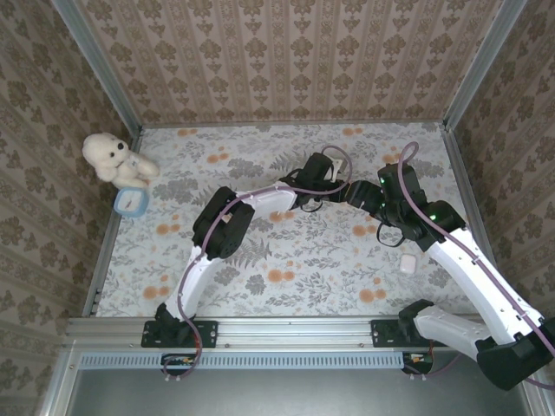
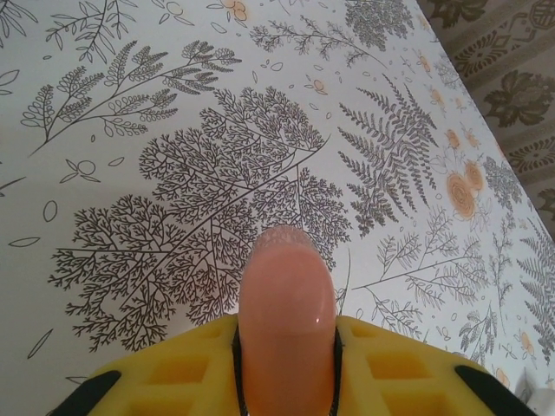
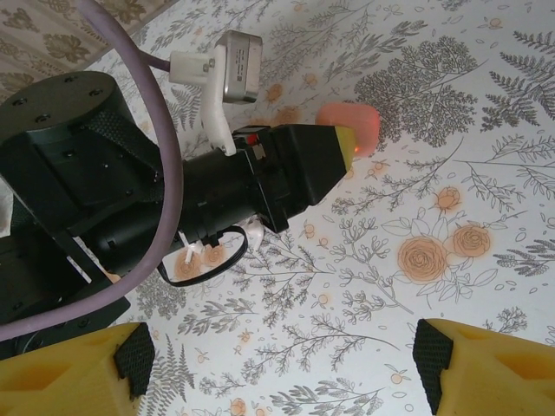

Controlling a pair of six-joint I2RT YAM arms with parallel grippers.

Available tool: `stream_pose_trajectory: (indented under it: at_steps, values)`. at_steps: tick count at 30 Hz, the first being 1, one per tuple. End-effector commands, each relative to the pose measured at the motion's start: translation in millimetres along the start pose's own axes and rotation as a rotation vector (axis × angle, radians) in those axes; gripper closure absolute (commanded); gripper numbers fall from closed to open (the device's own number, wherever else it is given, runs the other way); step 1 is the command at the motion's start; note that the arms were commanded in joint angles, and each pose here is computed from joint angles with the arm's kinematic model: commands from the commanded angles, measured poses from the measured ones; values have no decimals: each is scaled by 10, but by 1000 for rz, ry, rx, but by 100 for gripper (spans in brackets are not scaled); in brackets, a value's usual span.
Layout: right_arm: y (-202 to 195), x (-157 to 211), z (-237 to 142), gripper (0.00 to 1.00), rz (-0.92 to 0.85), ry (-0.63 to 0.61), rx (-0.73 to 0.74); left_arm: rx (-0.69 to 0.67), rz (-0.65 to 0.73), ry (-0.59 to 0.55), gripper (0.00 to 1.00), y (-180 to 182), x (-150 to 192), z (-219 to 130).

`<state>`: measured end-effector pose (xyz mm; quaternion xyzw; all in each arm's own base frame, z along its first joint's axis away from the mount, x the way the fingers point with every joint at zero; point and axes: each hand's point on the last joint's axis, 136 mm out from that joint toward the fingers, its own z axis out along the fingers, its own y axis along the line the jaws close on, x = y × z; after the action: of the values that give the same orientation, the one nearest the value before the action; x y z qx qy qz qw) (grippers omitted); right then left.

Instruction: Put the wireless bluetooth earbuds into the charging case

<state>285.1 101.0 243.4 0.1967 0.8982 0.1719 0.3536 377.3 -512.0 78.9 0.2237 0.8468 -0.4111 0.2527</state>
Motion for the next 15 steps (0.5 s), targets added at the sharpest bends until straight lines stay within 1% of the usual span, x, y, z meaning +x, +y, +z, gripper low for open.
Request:
stream_pose_trajectory:
  at_steps: [1, 10, 15]
  values:
    - [-20, 10, -27, 18, 19, 0, -7, -19, -1, 18, 68, -9, 11, 31]
    - [6, -21, -13, 18, 28, -5, -8, -39, -2, 55, 66, 96, 139, 52]
    - [16, -38, -17, 18, 29, -9, -8, -45, 13, 41, 63, 101, 71, 6]
